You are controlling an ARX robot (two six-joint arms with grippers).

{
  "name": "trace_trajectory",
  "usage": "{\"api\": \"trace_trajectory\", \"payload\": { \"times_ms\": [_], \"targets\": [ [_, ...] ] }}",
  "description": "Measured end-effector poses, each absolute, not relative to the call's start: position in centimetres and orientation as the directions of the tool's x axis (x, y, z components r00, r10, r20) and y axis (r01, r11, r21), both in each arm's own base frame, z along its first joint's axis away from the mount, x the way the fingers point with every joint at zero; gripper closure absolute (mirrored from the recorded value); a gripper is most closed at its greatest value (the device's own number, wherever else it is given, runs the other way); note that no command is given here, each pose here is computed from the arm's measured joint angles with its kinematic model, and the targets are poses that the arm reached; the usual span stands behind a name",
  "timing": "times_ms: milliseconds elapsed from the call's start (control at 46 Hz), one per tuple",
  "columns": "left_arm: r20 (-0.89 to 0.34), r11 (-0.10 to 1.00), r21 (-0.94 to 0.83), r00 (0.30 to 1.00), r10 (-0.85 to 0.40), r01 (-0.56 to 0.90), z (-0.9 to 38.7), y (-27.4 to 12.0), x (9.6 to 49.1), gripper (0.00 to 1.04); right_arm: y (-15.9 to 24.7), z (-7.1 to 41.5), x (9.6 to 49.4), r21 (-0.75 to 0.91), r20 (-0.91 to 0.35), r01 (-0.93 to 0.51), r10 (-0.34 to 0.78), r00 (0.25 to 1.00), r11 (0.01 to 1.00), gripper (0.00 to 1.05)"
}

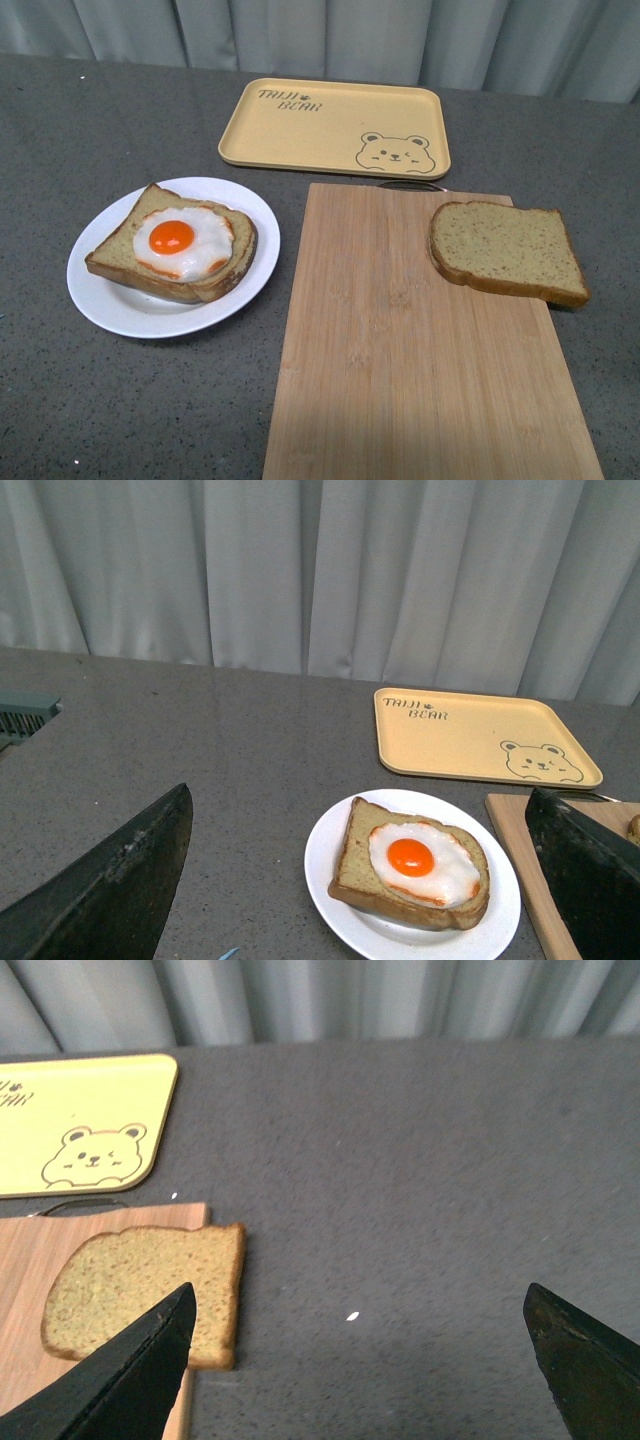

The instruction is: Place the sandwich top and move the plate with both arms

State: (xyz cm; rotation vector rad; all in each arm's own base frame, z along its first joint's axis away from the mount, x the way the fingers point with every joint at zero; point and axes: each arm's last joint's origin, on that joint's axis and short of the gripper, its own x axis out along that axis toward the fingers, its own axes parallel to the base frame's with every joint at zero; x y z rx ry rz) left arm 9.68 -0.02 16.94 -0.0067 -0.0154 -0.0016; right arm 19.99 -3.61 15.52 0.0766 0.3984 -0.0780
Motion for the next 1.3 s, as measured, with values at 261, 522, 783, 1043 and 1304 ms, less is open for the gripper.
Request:
{"api": "trace_trajectory", "payload": {
  "times_ms": [261,522,783,1043,1304],
  "targets": [
    [0.015,1.000,-0.007,1.000,-0.002,0.002,16.9,0.0,9.7,0.07,-3.8,11.8,25.0,0.250,-0.553,0.059,0.093,0.828,0.967,0.09],
    [0.015,1.000,-0.007,1.000,-0.002,0.002,16.9,0.0,9.7,0.07,-5.1,6.6,29.3,0.458,-0.679,0.075,0.294,0.673,0.886,0.09],
    [0.015,1.000,-0.007,1.000,-0.002,0.002,16.9,0.0,9.7,0.07,-4.8,5.0,31.5,0.522,-0.685,0.056,0.379,0.623,0.851,0.09],
    [0.015,1.000,-0.007,1.000,-0.002,0.002,16.9,0.0,9.7,0.07,-2.5,2.9,33.9,0.562,-0.697,0.039,0.447,0.561,0.826,0.14],
    [0.015,1.000,-0.007,1.000,-0.002,0.002,16.9,0.0,9.7,0.07,-1.6,2.7,35.0,0.568,-0.724,0.098,0.440,0.532,0.817,0.58]
  ]
}}
